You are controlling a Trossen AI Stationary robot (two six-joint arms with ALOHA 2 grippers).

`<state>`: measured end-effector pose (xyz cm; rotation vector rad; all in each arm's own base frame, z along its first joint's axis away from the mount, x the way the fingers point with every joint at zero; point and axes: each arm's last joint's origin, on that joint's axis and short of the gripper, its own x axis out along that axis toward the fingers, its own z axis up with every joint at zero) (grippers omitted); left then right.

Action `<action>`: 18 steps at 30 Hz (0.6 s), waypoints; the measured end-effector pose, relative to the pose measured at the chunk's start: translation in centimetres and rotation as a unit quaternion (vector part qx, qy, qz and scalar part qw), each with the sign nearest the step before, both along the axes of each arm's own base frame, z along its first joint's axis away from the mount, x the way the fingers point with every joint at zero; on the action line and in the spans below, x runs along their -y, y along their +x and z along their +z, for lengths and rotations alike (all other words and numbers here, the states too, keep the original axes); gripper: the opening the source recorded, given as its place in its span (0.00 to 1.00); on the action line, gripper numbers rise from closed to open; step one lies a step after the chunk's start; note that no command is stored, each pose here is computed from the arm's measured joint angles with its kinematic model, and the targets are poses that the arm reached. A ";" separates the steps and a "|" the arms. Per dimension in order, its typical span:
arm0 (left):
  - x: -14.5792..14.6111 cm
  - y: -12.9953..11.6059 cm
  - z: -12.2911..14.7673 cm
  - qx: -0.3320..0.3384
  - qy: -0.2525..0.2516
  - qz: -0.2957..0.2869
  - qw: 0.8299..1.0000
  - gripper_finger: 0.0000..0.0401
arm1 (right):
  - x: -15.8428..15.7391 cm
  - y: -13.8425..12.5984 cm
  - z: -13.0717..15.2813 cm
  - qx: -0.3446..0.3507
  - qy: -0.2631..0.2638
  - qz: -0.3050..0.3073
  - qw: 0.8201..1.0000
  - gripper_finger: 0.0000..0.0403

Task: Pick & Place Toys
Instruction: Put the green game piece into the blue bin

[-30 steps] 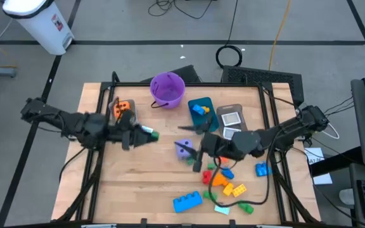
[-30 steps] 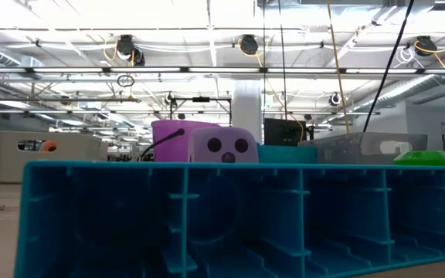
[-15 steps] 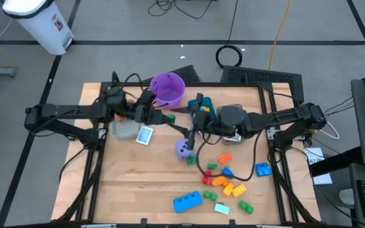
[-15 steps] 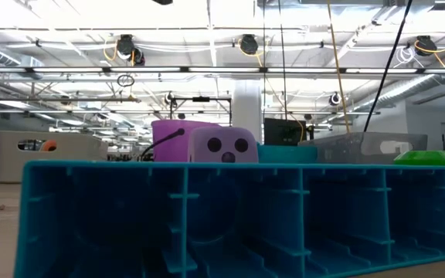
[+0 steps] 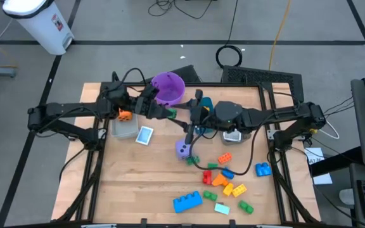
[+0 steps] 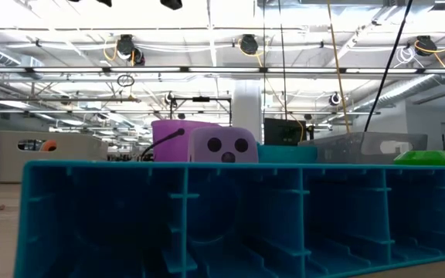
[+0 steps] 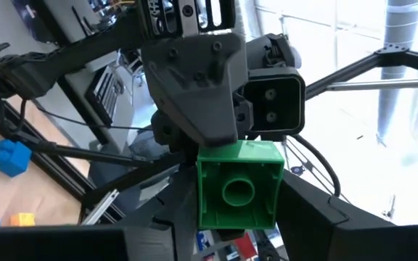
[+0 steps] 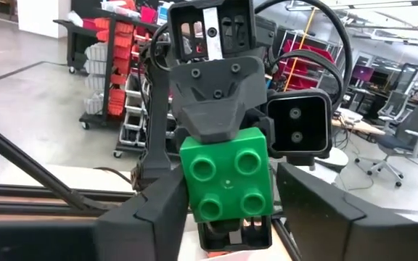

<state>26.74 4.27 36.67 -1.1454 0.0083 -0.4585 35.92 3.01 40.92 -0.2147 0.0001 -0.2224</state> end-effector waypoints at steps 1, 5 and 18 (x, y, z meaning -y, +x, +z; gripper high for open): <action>0.0 0.0 0.0 0.000 0.000 0.000 1.000 0.39 | 0.1 0.0 0.0 0.000 0.000 0.000 1.000 0.45; 0.0 0.0 0.0 0.000 0.000 0.000 1.000 0.40 | 0.3 0.1 0.0 -0.003 -0.010 0.019 1.000 0.35; -0.7 0.0 0.3 0.028 0.031 0.090 0.995 0.63 | 1.4 -2.2 1.9 0.006 -0.014 0.002 1.000 0.34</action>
